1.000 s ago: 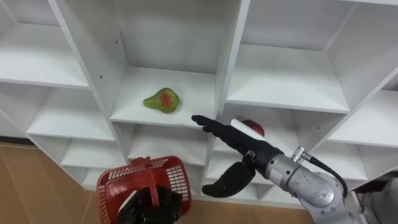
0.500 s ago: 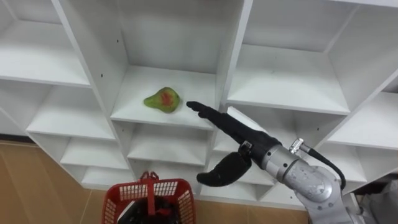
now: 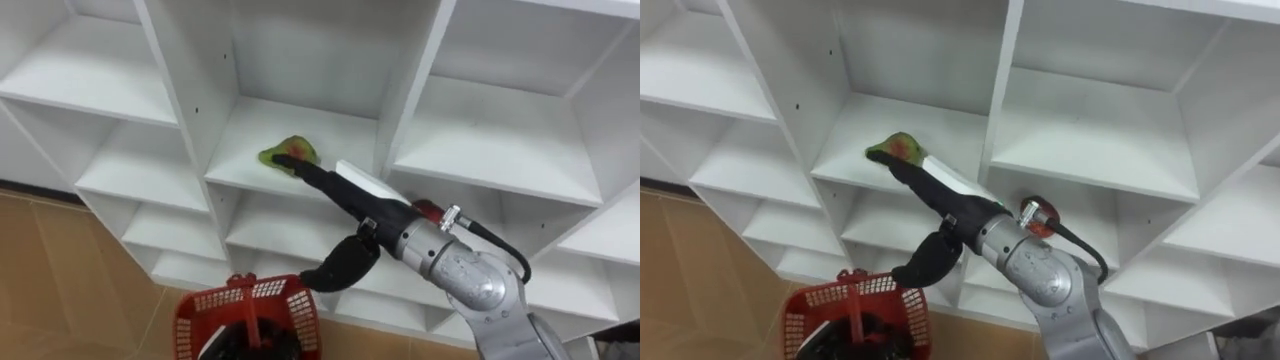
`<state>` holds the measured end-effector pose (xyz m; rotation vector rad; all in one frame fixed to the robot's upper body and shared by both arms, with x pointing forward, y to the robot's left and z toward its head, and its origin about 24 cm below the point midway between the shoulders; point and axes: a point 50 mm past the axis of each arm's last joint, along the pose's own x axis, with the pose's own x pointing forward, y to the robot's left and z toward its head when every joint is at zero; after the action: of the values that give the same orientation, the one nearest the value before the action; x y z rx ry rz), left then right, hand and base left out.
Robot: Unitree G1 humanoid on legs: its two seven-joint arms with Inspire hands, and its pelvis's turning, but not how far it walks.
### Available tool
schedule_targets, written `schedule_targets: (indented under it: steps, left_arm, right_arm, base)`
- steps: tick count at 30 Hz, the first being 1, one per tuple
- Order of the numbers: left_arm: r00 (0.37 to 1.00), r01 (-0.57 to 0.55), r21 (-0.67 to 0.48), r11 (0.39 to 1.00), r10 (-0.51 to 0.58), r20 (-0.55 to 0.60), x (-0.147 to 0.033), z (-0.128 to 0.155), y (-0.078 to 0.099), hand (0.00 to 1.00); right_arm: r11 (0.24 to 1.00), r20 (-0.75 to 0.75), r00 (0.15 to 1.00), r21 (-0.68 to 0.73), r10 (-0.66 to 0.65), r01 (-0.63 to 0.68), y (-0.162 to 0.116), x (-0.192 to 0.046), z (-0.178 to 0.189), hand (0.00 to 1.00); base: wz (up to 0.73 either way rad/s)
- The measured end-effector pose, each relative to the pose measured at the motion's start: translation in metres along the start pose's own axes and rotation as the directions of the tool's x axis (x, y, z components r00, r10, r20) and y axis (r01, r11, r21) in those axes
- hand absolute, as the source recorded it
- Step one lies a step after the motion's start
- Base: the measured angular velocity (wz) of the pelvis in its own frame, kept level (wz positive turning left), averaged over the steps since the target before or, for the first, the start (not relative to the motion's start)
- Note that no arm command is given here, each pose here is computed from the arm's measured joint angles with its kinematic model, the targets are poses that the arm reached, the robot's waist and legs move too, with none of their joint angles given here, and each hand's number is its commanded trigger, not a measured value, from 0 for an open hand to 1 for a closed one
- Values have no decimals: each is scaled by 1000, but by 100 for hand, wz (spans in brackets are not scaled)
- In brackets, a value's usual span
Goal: Collect fruits from the closet
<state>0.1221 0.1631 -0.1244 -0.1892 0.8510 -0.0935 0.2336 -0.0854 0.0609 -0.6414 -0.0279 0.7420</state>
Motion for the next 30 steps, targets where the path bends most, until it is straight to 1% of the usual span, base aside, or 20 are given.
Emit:
schedule_targets:
  steps: [4,7,9,16,20,30]
  left_arm:
    - [1000,-20,2,1000,20,-16,-1,-4,5,100]
    - [999,-28,61,998,29,-17,-1,-3,7,100]
    - [999,-27,77,997,28,-17,-1,-3,8,100]
    - [999,-42,47,998,43,-8,-1,-2,9,100]
    - [999,-46,41,998,46,-4,-1,-2,9,100]
    - [999,-43,46,998,43,-2,3,-4,11,100]
  right_arm:
    - [1000,5,1000,6,-22,22,-1,1,1,0]
    - [1000,-8,1000,15,-27,27,1,2,-3,0]
    - [999,-26,999,23,-28,29,3,4,-7,0]
    - [997,-32,997,2,-77,77,4,6,-6,0]
    - [990,-17,991,-53,-130,129,-5,10,0,0]
    - [966,67,972,-111,-226,232,-23,18,16,0]
  base:
    - [10]
    - [9]
    - [5]
    - [3]
    - [-5]
    - [0]
